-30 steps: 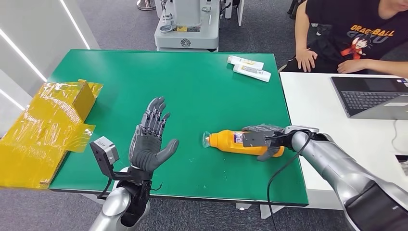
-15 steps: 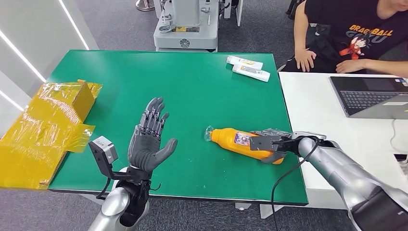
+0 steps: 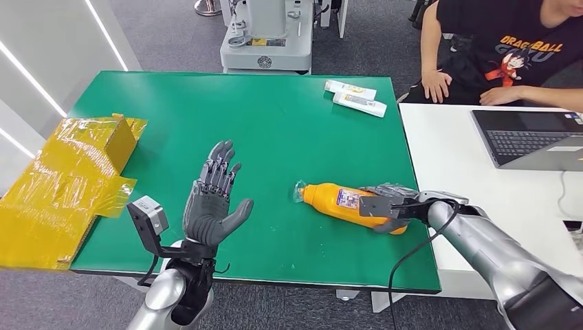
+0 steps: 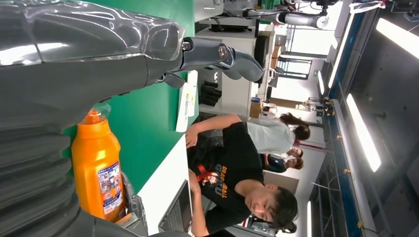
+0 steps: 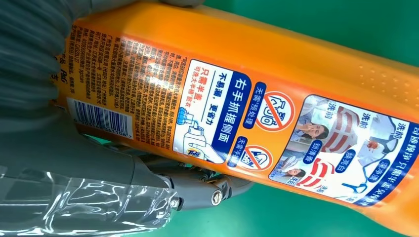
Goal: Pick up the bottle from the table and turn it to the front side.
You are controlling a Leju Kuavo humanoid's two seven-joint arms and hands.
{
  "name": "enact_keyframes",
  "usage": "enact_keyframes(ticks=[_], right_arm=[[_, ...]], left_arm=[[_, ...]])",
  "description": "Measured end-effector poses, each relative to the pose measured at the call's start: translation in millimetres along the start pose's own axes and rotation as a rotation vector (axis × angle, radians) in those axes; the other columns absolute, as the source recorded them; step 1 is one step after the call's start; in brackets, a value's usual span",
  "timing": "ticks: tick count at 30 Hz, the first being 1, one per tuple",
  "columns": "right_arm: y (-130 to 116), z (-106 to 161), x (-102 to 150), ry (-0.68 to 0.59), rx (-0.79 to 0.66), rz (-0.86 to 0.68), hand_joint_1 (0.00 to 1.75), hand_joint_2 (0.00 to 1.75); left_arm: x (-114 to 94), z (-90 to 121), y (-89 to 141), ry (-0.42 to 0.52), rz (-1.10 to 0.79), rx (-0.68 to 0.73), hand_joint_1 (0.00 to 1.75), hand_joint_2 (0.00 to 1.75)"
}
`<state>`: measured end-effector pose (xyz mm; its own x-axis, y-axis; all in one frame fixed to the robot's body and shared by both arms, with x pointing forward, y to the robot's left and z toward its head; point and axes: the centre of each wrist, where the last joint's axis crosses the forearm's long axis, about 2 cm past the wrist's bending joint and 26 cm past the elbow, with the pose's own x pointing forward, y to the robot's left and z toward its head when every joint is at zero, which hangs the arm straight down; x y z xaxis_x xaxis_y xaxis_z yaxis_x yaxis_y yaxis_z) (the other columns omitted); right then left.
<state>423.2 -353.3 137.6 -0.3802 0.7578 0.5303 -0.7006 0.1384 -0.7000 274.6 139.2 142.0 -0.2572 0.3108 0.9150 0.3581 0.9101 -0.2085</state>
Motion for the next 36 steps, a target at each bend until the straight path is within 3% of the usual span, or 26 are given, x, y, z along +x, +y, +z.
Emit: enact_keyframes(ticks=[4,14,20,24,30,36], right_arm=[[5.8,-0.9,0.7,-0.032,-0.086,0.016,1.75,1.75],[28.2,-3.5,16.9,-0.166,-0.487,0.003,1.75,1.75],[55.9,1.2,29.9,-0.244,-0.692,-0.046,1.75,1.75],[64.1,-0.3,52.0,-0.350,-0.829,-0.078,1.75,1.75],[59.6,-13.5,92.5,-0.514,-0.860,-0.092,1.75,1.75],[54.5,-20.3,110.4,-0.597,-0.848,-0.112,1.75,1.75]], left_arm=[[-0.9,1.8,-0.2,0.003,-0.012,0.003,0.00,1.75],[0.0,4.0,1.1,-0.013,-0.123,0.015,0.00,1.75],[5.1,-9.2,7.5,-0.037,-0.186,-0.006,0.00,1.75],[8.1,-27.9,21.3,-0.047,-0.228,-0.004,0.00,1.75],[9.4,-47.2,42.1,-0.047,-0.269,0.005,0.00,1.75],[7.2,-50.2,49.4,-0.027,-0.271,-0.007,0.00,1.75]])
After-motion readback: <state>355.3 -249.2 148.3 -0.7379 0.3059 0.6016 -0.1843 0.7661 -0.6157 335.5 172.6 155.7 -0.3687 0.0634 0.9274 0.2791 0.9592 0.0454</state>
